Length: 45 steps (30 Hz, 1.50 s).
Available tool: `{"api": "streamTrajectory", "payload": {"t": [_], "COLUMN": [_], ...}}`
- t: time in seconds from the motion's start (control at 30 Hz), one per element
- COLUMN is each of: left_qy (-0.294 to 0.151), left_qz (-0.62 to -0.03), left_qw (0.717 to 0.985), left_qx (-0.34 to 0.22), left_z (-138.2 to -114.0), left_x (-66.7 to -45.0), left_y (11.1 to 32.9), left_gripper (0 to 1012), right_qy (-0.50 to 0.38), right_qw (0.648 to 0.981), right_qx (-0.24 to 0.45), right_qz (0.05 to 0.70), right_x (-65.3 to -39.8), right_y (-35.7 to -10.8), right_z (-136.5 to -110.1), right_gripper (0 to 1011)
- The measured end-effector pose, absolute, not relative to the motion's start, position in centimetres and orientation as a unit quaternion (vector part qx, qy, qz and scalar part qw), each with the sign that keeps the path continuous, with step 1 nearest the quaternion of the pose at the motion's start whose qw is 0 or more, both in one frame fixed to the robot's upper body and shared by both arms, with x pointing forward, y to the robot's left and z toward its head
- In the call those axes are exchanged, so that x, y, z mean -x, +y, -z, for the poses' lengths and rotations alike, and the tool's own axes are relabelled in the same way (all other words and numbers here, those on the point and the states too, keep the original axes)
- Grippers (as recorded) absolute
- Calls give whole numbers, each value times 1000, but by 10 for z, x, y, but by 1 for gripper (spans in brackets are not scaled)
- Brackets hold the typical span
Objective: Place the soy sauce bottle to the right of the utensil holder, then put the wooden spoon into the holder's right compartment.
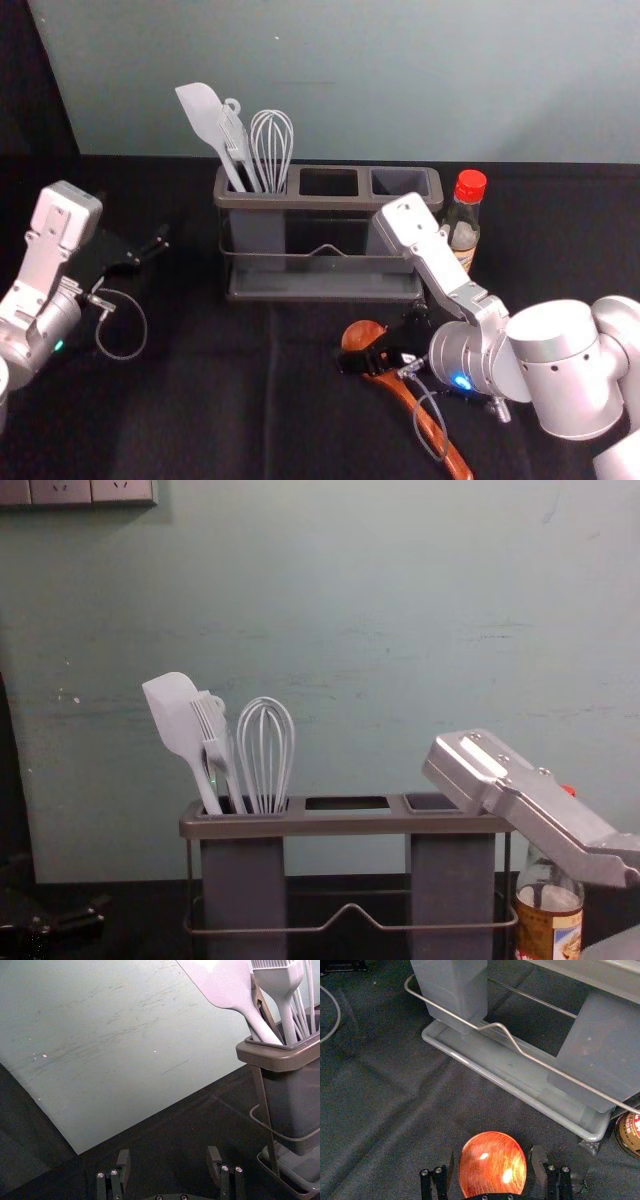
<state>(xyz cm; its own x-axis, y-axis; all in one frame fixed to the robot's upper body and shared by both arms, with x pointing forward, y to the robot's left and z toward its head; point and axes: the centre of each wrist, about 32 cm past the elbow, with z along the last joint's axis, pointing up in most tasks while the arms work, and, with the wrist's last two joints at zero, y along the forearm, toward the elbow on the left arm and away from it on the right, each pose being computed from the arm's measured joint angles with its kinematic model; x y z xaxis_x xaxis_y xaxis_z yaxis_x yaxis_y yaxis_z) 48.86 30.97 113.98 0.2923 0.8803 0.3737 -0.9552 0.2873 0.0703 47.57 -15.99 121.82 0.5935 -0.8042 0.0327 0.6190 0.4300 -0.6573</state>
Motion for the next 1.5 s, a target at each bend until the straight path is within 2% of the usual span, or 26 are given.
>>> {"api": "streamTrajectory", "payload": {"t": [1.4,1.5], "left_qy": [-132,-132], "left_qz": [-580,-580], "left_qw": [791,791], "left_qx": [-141,-141], "left_z": [-1140,-1140], "left_x": [-489,-489], "left_y": [310,310], "left_gripper": [1005,1005], "right_qy": [149,147], "right_qw": [831,830], "right_qx": [331,332], "right_qz": [421,423], "right_x": [-479,-479], "right_y": [-160,-159], "right_z": [-1209,-1208], "right_gripper": [1004,953]}}
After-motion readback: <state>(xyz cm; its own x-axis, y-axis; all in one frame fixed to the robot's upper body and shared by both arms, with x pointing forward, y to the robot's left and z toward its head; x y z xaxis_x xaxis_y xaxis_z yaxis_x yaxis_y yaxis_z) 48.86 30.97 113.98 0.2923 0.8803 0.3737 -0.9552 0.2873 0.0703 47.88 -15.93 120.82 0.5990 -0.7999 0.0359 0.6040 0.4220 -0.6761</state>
